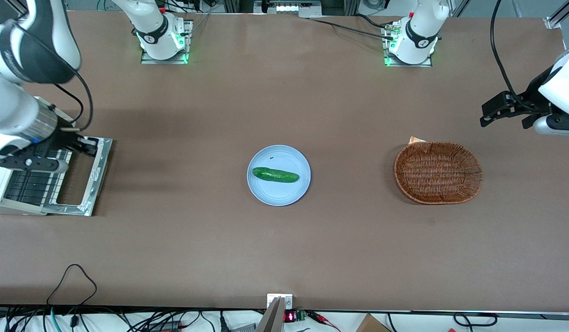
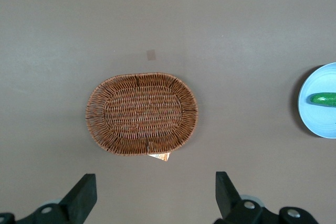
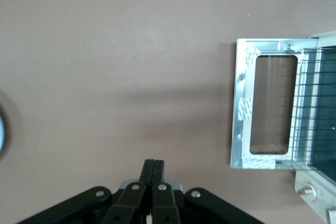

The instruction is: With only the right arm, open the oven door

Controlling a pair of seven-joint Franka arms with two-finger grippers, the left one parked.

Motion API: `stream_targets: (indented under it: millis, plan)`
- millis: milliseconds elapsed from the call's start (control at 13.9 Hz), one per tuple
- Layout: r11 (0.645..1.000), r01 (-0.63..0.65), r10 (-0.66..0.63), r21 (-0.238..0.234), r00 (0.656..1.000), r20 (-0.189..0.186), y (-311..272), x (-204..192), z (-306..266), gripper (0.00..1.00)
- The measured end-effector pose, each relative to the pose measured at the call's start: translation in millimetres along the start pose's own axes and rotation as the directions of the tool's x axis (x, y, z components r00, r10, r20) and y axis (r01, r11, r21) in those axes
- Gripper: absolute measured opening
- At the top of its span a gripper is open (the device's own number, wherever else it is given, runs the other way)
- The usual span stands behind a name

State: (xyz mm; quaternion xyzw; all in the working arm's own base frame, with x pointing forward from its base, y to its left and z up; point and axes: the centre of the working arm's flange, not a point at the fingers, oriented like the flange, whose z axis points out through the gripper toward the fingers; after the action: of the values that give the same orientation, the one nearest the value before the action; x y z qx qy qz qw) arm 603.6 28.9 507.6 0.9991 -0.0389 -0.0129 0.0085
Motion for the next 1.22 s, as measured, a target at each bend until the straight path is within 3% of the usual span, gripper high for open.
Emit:
stream_targets:
  millis: [287, 718, 1221]
  plan:
    - [1.0, -0.003, 0.003, 0.023, 1.0, 0.018, -1.3, -11.1, -40.3, 0.07]
    - [0.999, 0.026, -0.026, 0.021, 0.999, 0.021, -5.2, -21.2, -59.8, 0.13]
    - [0.999, 0.043, -0.043, 0.021, 0.999, 0.019, -6.1, -23.1, -62.5, 0.84]
